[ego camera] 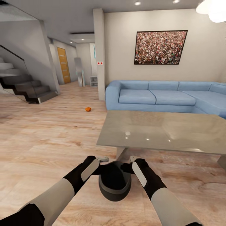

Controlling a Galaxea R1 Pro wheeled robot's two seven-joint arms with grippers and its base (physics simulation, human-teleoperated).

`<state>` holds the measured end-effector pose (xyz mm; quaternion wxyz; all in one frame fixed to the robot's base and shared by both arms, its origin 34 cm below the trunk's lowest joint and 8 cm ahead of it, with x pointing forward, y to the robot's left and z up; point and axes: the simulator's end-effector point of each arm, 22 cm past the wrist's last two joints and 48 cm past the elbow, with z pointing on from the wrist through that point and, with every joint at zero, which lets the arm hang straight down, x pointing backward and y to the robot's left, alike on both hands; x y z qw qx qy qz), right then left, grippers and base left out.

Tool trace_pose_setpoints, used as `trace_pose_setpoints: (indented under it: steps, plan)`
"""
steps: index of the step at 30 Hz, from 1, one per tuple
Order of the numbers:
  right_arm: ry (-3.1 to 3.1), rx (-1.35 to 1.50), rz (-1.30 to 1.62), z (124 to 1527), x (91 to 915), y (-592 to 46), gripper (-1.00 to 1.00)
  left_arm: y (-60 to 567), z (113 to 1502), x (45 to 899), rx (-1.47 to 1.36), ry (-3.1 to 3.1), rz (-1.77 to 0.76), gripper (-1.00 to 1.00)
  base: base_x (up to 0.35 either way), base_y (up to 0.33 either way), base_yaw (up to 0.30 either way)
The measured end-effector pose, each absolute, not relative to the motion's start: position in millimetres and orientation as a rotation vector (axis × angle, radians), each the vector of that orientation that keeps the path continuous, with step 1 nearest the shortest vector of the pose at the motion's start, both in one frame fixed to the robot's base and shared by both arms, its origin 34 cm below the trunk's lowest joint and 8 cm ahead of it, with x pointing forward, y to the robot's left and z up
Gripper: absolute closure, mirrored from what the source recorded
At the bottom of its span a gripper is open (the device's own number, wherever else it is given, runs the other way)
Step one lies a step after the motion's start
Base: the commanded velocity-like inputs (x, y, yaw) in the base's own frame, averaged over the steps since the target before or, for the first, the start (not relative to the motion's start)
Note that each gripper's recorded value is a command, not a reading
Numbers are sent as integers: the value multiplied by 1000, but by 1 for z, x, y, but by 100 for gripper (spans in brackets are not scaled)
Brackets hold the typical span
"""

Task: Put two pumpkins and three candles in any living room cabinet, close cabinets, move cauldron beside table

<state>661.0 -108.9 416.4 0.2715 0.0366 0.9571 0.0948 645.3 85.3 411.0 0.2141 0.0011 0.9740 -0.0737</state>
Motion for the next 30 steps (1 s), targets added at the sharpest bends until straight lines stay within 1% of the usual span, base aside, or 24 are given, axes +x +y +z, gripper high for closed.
trace_pose_setpoints:
  steps: [8,12,30]
  plan:
    - [2540,92,255,439,664,-109,-100,85,433,648,8,2665,-201,-100,-11,0,178]
    - [2521,88,254,450,665,-109,-100,85,444,650,11,2645,-199,-100,-107,9,234]
    - [2433,74,252,504,668,-108,-100,86,496,653,18,2559,-190,-100,-272,122,247]
